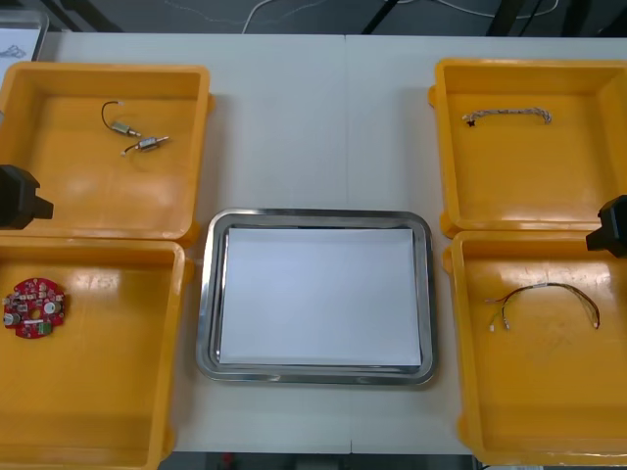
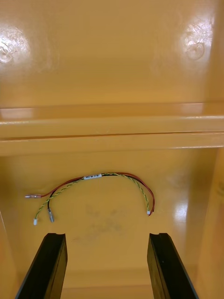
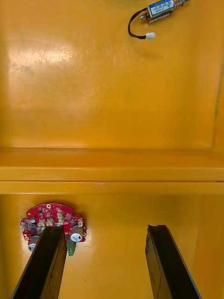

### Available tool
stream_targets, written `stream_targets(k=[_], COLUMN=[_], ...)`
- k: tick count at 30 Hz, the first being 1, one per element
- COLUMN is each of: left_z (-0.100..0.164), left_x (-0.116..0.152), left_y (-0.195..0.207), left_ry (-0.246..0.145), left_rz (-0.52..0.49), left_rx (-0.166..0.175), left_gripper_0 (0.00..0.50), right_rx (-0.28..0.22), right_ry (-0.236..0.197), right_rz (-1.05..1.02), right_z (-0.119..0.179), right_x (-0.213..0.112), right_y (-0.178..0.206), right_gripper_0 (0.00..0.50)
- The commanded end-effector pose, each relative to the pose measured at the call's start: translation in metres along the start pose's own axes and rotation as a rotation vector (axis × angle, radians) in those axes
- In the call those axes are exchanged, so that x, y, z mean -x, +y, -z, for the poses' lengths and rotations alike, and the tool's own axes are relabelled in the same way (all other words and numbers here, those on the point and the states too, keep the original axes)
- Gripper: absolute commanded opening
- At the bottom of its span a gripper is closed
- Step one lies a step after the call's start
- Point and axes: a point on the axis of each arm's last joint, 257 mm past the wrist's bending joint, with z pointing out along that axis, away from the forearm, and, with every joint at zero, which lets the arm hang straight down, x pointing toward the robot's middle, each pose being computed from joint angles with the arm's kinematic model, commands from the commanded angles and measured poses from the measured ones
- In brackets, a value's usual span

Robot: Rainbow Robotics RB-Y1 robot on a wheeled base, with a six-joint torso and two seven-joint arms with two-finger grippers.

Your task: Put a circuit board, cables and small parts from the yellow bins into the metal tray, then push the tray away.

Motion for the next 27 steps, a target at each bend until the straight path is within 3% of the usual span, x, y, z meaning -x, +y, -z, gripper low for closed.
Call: stream_targets(k=[1,27], left_z=[0.0026,0.0026], left_x=[-0.0006,-0.0006], left_y=[-0.0033,-0.0033], left_ry=[-0.012,-0.012], left_rz=[-0.039,-0.039], left_rx=[0.001,0.001], left_gripper_0=[0.5,0.5], right_rx=[0.001,0.001], right_ry=[-0.029,-0.029], right_rz=[0.017,0.017], right_z=[0.0039,0.0039], right_x=[0.0057,0.0057], right_y=[-0.0032,-0.0032], right_gripper_0=[0.5,0.5])
